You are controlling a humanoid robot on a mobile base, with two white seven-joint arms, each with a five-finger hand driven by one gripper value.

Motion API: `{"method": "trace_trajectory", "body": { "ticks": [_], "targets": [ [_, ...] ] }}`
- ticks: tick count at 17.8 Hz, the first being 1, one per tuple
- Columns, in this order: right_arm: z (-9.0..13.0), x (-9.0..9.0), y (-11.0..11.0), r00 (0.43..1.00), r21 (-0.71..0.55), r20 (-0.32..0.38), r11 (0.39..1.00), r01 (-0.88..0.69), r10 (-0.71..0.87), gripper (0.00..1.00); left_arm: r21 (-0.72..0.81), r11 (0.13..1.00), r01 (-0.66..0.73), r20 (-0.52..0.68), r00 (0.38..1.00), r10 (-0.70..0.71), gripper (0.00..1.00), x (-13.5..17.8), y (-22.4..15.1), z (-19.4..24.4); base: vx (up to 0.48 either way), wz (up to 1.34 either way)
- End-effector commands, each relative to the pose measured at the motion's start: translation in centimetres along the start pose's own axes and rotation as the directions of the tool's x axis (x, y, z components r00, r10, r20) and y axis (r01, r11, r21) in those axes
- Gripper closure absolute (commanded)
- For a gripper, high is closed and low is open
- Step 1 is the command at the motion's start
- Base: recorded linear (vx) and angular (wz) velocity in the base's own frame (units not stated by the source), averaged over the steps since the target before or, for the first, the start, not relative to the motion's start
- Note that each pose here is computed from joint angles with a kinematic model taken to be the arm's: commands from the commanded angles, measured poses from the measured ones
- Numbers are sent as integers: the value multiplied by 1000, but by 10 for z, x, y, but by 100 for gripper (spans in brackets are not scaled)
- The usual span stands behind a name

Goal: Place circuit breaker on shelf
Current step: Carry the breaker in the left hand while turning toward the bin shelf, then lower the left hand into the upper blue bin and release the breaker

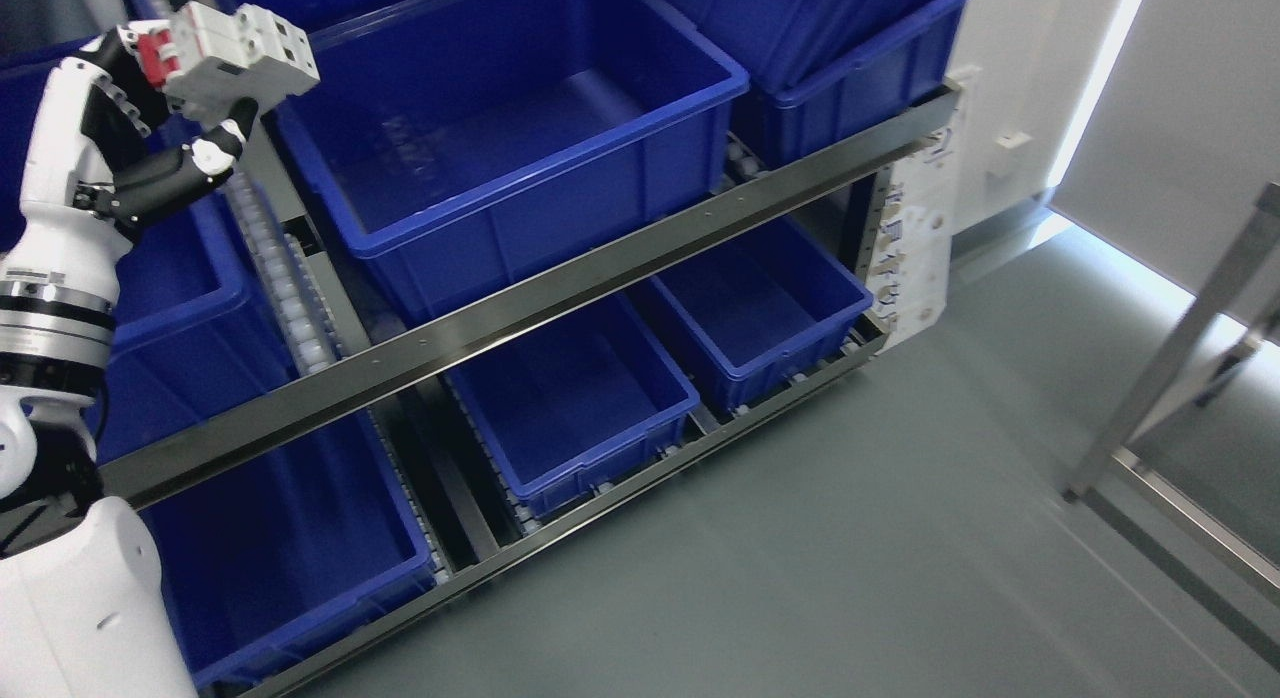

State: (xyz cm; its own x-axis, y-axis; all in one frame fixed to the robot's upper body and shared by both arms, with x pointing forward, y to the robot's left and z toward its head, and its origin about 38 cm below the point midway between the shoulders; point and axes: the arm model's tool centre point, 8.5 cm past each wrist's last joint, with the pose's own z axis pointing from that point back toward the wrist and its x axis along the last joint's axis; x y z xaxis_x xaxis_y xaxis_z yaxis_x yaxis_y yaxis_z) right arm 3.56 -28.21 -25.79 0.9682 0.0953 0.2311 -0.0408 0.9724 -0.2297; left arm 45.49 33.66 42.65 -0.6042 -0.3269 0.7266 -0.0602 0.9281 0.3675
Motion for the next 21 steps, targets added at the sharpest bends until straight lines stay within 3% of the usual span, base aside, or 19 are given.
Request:
{"method": "trace_trajectory", "body": {
  "ticks": [1,4,13,16,18,21],
  "targets": [
    [0,-18,-10,986,-8,-162,999,-47,45,0,-62,984,164,-174,969,-173,87,-21,36,-22,54,646],
    [0,-18,-10,986,-8,-162,999,-47,45,0,-58,990,130,-212,967,-139,87,-31,37,-32,94,568],
    [0,-18,-10,986,-8,-162,999,-47,45,0,-201,977,78,-366,919,-148,86,-104,-5,-70,153,352],
    [0,-18,-10,986,-8,-162,999,-47,45,0,-296,940,169,-465,834,-296,86,-132,15,-62,221,79],
    [0,-18,-10,986,-8,-162,999,-47,45,0,-337,911,240,-522,757,-392,84,-142,50,-51,255,25],
    [0,-18,-10,986,-8,-162,999,-47,45,0,-410,873,263,-528,713,-462,84,-145,58,-45,242,14]
  ]
}}
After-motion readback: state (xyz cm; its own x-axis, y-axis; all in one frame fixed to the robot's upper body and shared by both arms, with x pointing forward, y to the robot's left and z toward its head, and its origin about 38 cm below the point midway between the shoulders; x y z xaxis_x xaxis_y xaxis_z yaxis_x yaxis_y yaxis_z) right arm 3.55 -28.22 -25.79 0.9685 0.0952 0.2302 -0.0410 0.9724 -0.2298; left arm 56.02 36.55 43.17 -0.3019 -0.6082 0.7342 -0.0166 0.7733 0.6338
